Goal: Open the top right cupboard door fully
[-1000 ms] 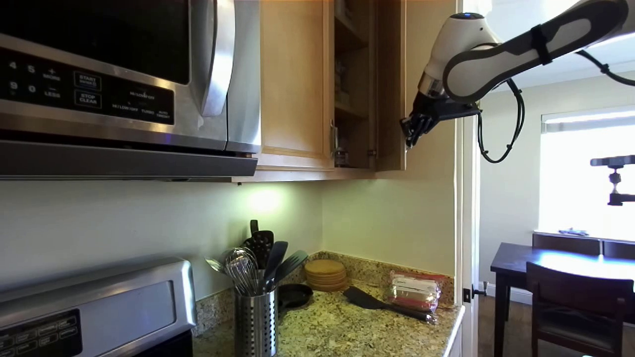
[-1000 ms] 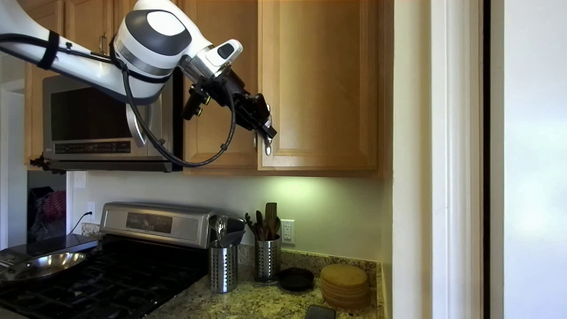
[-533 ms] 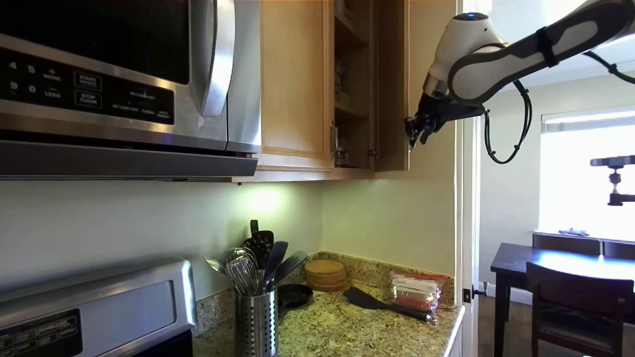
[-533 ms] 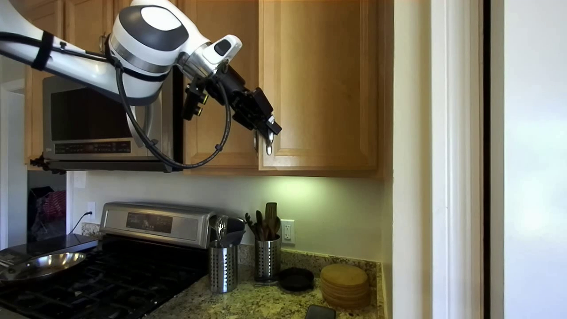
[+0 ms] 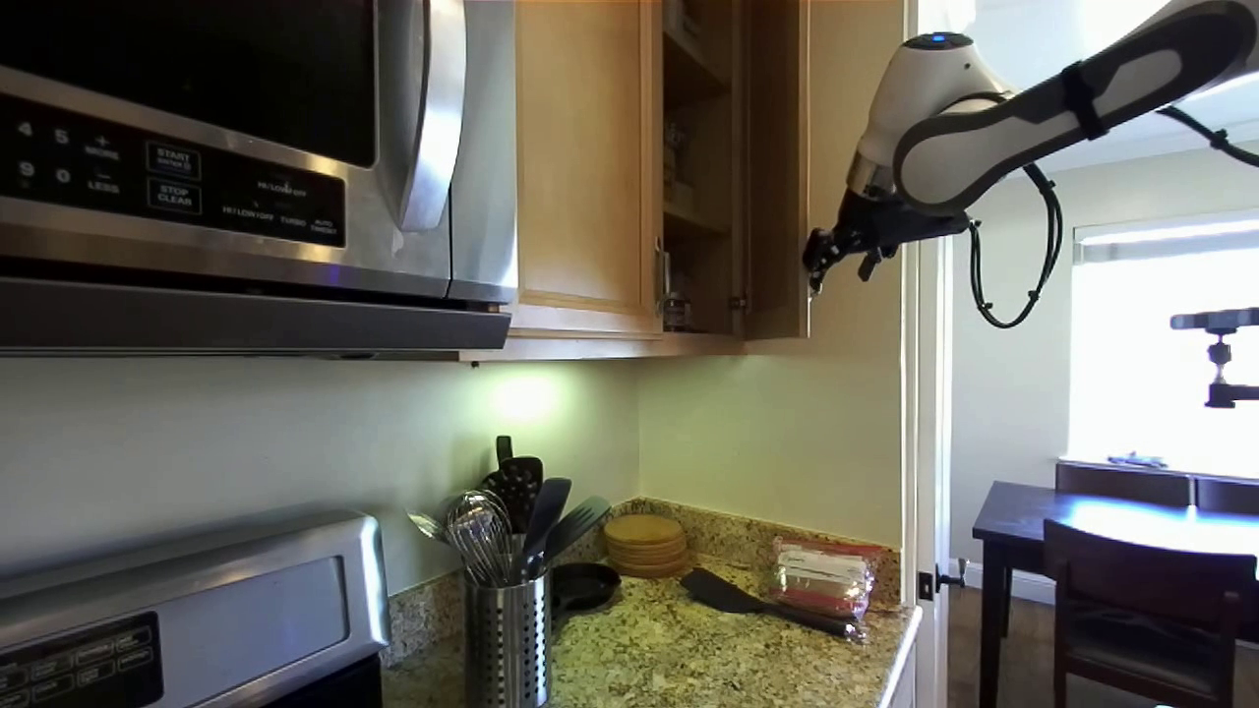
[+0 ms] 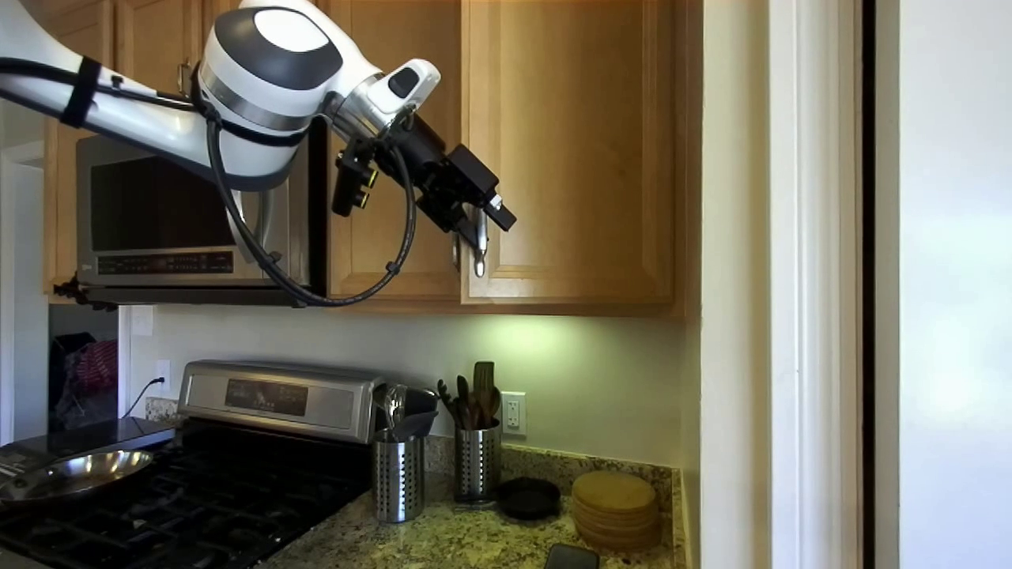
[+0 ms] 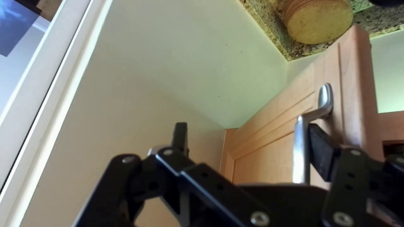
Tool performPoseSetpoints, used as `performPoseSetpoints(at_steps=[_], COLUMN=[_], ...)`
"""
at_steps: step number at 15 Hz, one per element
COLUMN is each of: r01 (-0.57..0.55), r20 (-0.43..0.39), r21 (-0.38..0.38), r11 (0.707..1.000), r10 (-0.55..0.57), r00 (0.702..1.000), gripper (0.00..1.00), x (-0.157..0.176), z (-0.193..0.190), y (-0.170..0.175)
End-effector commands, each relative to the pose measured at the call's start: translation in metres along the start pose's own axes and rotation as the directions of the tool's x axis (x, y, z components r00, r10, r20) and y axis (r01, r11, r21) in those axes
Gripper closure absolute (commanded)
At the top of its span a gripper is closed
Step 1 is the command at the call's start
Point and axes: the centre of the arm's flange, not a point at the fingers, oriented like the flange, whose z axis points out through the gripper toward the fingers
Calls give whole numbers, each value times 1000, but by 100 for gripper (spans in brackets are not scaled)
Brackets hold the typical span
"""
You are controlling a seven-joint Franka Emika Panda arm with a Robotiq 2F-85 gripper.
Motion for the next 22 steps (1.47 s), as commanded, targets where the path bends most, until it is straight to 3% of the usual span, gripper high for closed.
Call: performPoseSetpoints(at_steps=[1, 2, 13, 17, 22], r01=[-15, -14, -22, -24, -31], r20=[42, 1, 2, 14, 22], r21=[-130, -5, -7, 19, -8], r11=[991, 1000, 1000, 1000, 999], r10=[20, 14, 22, 23, 31], r00=[999, 1000, 1000, 1000, 999], gripper=[0, 0, 0, 0, 0], x=[-4, -1, -1, 0, -7], z=[18, 2, 2, -15, -18], y=[28, 1, 2, 32, 63])
